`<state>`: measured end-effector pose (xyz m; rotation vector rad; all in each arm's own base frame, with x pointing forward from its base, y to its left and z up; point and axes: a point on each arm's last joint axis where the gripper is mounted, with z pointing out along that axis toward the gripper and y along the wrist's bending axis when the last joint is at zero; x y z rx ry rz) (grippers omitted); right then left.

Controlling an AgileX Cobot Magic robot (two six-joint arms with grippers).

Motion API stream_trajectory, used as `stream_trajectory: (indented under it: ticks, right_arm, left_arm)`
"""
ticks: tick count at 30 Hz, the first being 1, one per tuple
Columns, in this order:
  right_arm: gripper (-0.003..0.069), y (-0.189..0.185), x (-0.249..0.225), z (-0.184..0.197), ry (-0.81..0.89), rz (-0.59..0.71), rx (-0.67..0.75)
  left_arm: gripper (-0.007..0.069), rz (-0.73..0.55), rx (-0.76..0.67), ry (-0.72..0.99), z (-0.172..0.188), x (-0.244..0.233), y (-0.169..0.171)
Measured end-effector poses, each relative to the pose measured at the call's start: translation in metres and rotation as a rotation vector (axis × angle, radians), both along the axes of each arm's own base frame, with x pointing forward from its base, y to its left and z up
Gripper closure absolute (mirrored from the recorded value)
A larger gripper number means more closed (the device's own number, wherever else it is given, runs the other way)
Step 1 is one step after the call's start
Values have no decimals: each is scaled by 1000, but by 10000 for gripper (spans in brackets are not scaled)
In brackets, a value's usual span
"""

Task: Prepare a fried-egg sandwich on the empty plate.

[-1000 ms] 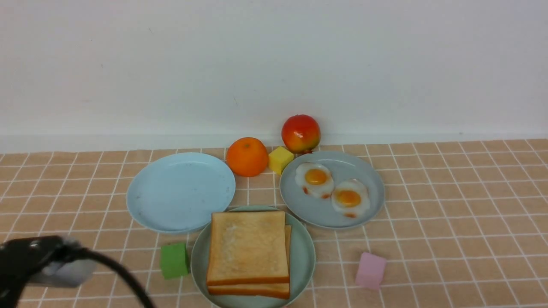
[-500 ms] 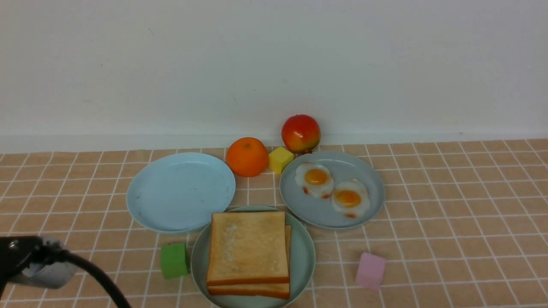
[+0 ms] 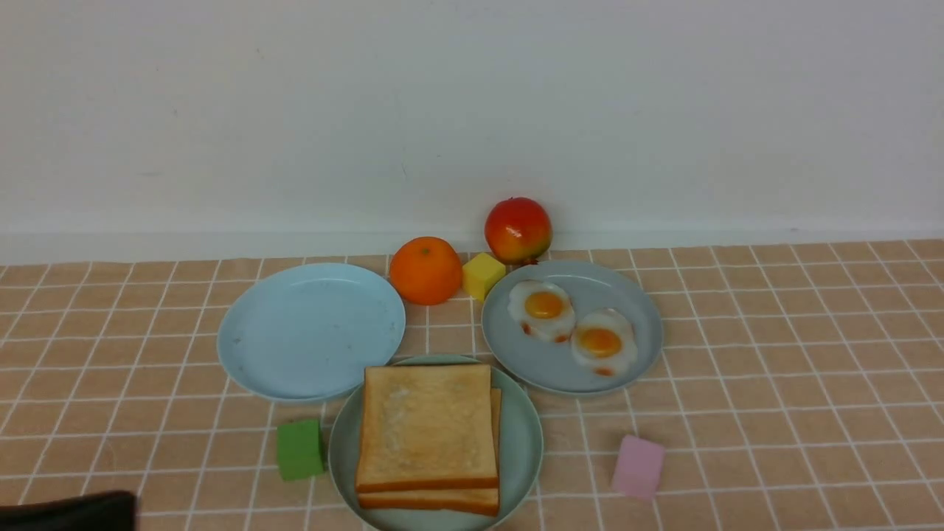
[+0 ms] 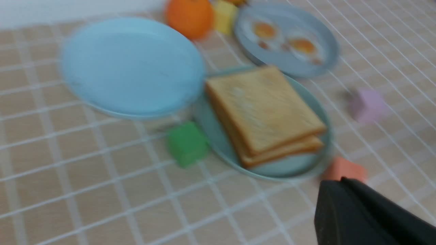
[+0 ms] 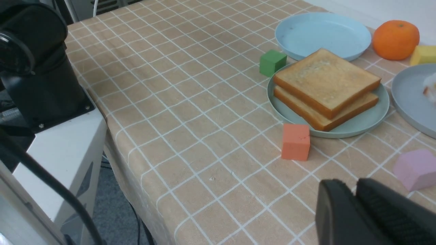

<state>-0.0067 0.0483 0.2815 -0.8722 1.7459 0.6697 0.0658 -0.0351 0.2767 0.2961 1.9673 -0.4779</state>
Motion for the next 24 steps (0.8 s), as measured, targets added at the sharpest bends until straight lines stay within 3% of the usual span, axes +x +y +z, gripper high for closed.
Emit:
stream_trajectory:
  ticks: [7,12,17,24]
  right_arm:
    - [543,0,0,0,1,0,0]
    - [539,0,0,0,1,1,-1]
    - [531,0,0,0,0,0,-3]
    - [525,0,0,0,0,0,-3]
  left_arm:
    - [638,201,99,-166,-52,-20,29]
    - [638,286,150,-171,-79,-18,29]
    - [638,401,63,-131,-103,-13,31]
    - [638,439,28,-71,-108,-14,32]
